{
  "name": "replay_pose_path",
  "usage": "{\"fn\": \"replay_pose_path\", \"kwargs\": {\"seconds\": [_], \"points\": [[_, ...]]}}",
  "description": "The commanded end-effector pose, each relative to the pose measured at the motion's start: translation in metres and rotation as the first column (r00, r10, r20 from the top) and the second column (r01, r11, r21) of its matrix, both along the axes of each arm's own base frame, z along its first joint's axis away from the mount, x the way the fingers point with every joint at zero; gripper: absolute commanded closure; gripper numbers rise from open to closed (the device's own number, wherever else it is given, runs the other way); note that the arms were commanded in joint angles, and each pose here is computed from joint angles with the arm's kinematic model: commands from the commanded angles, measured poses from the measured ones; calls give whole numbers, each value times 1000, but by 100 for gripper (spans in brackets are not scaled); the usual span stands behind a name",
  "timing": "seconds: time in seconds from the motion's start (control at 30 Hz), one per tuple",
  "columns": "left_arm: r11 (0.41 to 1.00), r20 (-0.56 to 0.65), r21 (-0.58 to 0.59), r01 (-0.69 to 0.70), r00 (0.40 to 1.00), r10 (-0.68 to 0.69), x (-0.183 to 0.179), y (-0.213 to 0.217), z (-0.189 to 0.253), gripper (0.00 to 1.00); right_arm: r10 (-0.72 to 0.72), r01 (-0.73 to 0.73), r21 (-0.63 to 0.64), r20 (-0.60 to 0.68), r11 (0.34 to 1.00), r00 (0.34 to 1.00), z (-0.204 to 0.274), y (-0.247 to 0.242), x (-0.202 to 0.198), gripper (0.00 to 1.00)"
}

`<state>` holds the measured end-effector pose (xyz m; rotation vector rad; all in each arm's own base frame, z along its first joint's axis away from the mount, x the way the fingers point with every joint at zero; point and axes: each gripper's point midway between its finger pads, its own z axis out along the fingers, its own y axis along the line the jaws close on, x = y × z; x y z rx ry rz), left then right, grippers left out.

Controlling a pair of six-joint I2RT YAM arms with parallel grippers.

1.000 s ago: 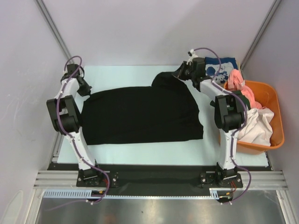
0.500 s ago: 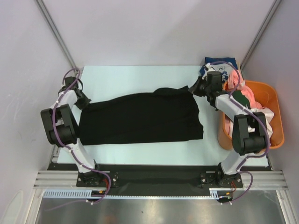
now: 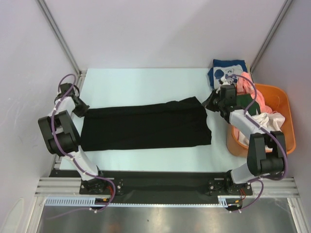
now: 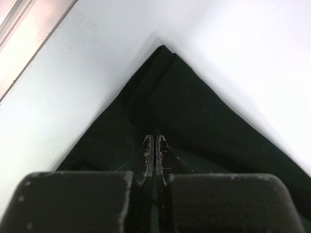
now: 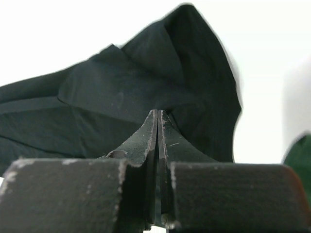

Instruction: Fold and stack the t-shirts

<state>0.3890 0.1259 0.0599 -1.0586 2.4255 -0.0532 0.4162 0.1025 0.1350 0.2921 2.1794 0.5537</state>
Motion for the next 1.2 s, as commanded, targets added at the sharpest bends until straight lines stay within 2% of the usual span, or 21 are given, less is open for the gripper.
{"fn": "replay_pose_path", "kwargs": {"seconds": [0.0, 0.2, 0.27, 0.3, 0.33, 0.37, 0.4, 0.43, 0.5, 0.63, 0.7, 0.87, 1.03, 1.17], "points": [[999, 82, 31, 20, 996, -22, 10, 3, 23, 100, -43, 42, 6, 54, 999, 998, 20, -8, -8, 100], [1000, 91, 22, 15, 996, -17, 7, 1, 25, 99, -110, 109, 27, 17, 994, 994, 6, -17, -43, 100], [1000, 96, 31, 3, 995, -6, 4, 1, 30, 91, -156, 157, 31, -21, 987, 988, -5, -23, -54, 100], [999, 103, 34, -5, 995, 1, 3, 2, 34, 82, -173, 174, 25, -35, 984, 984, -8, -26, -57, 96], [999, 106, 39, -13, 994, 9, 1, 2, 36, 74, -188, 189, 21, -40, 982, 981, -8, -28, -61, 82], [999, 113, 45, -26, 993, 21, -1, 4, 40, 55, -221, 222, 2, -63, 975, 973, -13, -35, -66, 55], [998, 148, 49, -42, 988, 35, -2, 4, 54, 24, -237, 238, -5, -67, 971, 969, -13, -37, -70, 48], [995, 141, 72, -66, 988, 56, -10, 6, 53, 15, -242, 243, -1, -51, 970, 969, -6, -38, -74, 42], [992, 184, 91, -83, 981, 65, -13, 7, 65, 4, -257, 256, -9, -39, 967, 966, 1, -38, -80, 36], [991, 253, 133, -31, 968, -3, -17, -13, 86, 4, -217, 217, -18, -27, 976, 976, 18, -5, -91, 35], [985, 248, 165, 52, 964, -93, -10, -35, 90, 4, -184, 183, -22, -85, 983, 979, 6, 19, -101, 35], [963, 151, 189, 190, 964, -220, -2, -67, 79, 5, -262, 249, -90, -199, 964, 944, -27, 11, -105, 31], [944, 70, 160, 288, 951, -302, -2, -86, 55, 6, -325, 267, -229, -277, 936, 904, -61, -4, -100, 27], [938, -22, 141, 318, 948, -318, -1, -86, 33, 6, -328, 277, -207, -273, 938, 905, -68, -10, -76, 27]]}}
